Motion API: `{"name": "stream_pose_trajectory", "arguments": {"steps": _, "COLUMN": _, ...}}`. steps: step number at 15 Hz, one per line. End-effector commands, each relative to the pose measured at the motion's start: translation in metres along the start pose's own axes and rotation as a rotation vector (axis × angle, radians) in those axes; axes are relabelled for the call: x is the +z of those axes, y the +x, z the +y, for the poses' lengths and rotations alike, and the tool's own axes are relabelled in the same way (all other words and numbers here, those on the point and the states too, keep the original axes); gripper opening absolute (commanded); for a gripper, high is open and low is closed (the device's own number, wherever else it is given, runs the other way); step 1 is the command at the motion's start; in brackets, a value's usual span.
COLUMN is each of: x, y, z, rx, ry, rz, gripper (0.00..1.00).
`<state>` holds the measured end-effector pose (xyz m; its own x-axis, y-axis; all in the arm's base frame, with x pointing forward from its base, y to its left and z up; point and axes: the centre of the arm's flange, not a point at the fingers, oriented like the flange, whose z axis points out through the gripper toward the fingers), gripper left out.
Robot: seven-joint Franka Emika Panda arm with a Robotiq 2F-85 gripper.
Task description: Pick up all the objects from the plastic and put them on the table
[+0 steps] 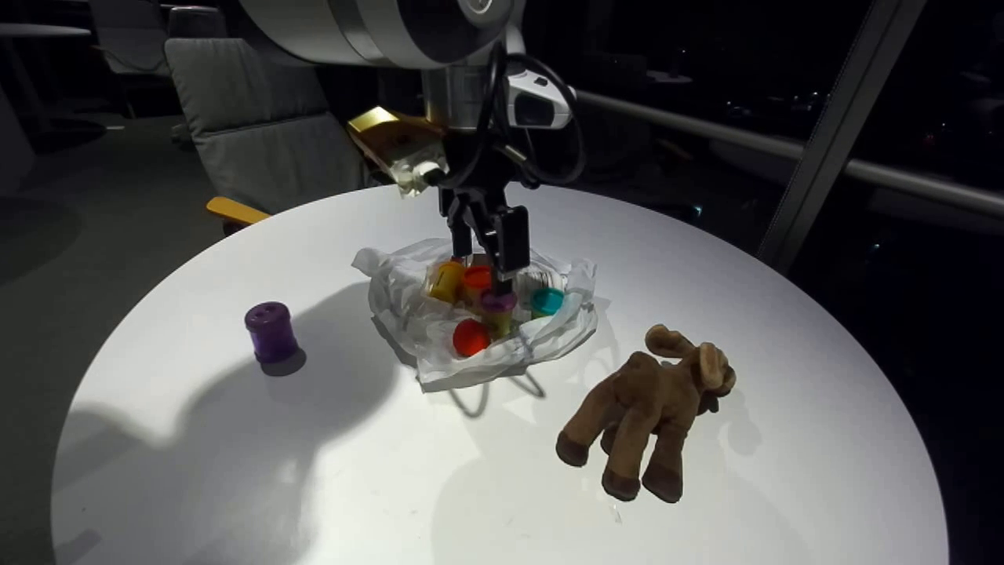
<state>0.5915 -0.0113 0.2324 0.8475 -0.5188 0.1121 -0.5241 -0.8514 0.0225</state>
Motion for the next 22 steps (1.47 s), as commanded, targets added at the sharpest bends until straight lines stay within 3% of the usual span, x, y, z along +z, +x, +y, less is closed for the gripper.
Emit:
{"name": "stream_pose_trajectory", "arguments": {"steps": 1, "x": 0.009, "y": 0.022, "z": -0.024, "rx": -0.067, "ry": -0.009, "rz": 0.023, "gripper": 1.00}}
{"name": "stream_pose_trajectory", "arguments": {"steps": 5, "x": 0.024, "y": 0.022, "z": -0.031, "rx": -0.126, "ry": -0.031, "rz": 0.012, "gripper": 1.00}}
{"name": "stream_pose_trajectory", "arguments": {"steps": 13, "x": 0.039, "y": 0.014, "z": -0.036, "rx": -0.368, "ry": -0.056, "rz": -0.015, "gripper": 1.00}}
{"name": "stream_pose_trajectory", "arguments": {"steps": 22, "x": 0.060, "y": 0.025, "z": -0.040, "rx": -0.412, "ry": -0.084, "rz": -0.015, "gripper": 1.00}}
